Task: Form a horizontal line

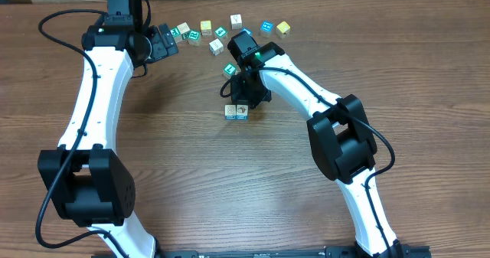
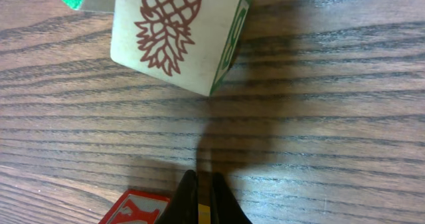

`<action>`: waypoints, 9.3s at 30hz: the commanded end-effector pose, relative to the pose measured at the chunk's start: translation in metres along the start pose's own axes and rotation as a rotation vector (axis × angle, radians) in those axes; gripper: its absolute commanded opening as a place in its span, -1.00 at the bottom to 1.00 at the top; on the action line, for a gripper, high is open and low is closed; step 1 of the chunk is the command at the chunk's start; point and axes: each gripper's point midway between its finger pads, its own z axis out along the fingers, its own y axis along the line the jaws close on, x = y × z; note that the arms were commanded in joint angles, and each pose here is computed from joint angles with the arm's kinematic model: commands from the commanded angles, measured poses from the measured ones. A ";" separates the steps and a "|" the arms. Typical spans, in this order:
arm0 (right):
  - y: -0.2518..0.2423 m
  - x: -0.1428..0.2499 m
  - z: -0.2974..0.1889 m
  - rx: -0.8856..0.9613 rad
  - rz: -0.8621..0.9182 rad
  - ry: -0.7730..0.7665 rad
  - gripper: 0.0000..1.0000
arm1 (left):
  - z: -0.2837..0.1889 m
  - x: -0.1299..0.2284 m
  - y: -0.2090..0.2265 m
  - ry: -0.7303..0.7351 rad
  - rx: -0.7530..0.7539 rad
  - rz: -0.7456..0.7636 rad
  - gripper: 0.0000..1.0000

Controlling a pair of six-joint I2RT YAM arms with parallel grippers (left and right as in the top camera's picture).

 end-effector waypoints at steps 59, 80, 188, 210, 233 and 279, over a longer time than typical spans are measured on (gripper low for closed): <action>-0.026 0.026 -0.009 0.077 0.073 0.115 -0.92 | -0.005 -0.003 -0.004 -0.012 0.012 0.011 1.00; -0.017 0.020 -0.008 0.028 0.069 0.098 -0.93 | -0.005 -0.003 -0.004 -0.012 0.012 0.012 1.00; -0.005 -0.064 -0.014 0.165 0.020 -0.278 -0.03 | -0.005 -0.003 -0.005 -0.013 0.013 0.012 0.99; -0.028 -0.075 -0.018 0.216 -0.113 -0.271 -0.23 | -0.005 -0.003 -0.005 -0.013 0.013 0.012 1.00; -0.041 -0.076 0.001 0.235 -0.118 -0.245 -0.46 | -0.005 -0.003 -0.005 -0.013 0.013 0.012 1.00; -0.041 -0.051 -0.108 0.222 -0.040 -0.249 -0.49 | -0.005 -0.003 -0.005 -0.013 0.013 0.012 1.00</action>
